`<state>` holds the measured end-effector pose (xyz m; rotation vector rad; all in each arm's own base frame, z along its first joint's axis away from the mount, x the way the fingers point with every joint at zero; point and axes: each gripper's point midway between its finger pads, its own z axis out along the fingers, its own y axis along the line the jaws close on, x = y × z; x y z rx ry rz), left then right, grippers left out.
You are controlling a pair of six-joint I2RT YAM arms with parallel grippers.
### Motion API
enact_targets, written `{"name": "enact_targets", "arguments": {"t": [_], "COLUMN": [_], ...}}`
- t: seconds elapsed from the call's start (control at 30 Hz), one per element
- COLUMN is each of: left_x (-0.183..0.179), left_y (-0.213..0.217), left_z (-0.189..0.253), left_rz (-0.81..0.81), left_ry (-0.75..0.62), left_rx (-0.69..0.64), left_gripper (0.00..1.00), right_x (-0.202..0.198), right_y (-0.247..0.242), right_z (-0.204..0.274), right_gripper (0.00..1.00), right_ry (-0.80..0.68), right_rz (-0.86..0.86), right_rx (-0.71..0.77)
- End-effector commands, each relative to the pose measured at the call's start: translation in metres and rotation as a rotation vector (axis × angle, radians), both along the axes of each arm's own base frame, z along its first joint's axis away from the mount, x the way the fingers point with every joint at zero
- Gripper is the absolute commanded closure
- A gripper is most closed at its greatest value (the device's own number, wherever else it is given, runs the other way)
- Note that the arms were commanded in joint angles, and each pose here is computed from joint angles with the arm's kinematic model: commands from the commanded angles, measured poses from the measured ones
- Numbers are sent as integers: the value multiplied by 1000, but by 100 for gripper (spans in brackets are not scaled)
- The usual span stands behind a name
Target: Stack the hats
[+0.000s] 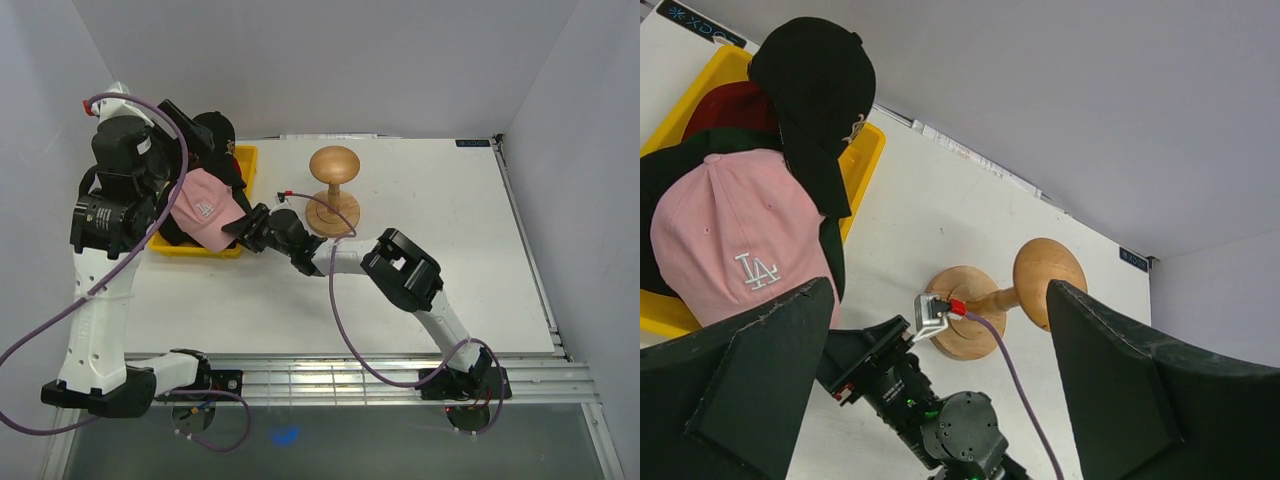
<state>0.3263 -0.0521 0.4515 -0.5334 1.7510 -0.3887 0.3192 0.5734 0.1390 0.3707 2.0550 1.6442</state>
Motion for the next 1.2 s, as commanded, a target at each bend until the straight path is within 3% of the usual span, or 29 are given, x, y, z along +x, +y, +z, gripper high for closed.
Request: {"name": "enact_targets", "arguments": {"t": [0.0,0.23,0.33,0.37,0.7,1.17], "left_x": [-9,-8,-10,-11,-21,-34], "left_y": [0,0,1,1,3,10], "left_z": [8,2,5,6,16,32], "left_rz": [-15,-15,-15,-17,-26,-2], "left_ry": [-36,-28,-37,-40,-71,-123], "left_rx": [7,8,13,15,32,28], "left_gripper": [2,2,2,2,2,2], "right_x": [7,5,3,3,-8,-20], "right_y": [6,7,6,6,14,19], "right_z": [30,48,65,69,133,187], "right_gripper": [51,68,90,92,92,92], "right_ry": [-44,-87,-124,-137,-235,-322], "right_rz": [-11,22,61,69,215,299], "right_rx": [114,189,236,254,485,512]}}
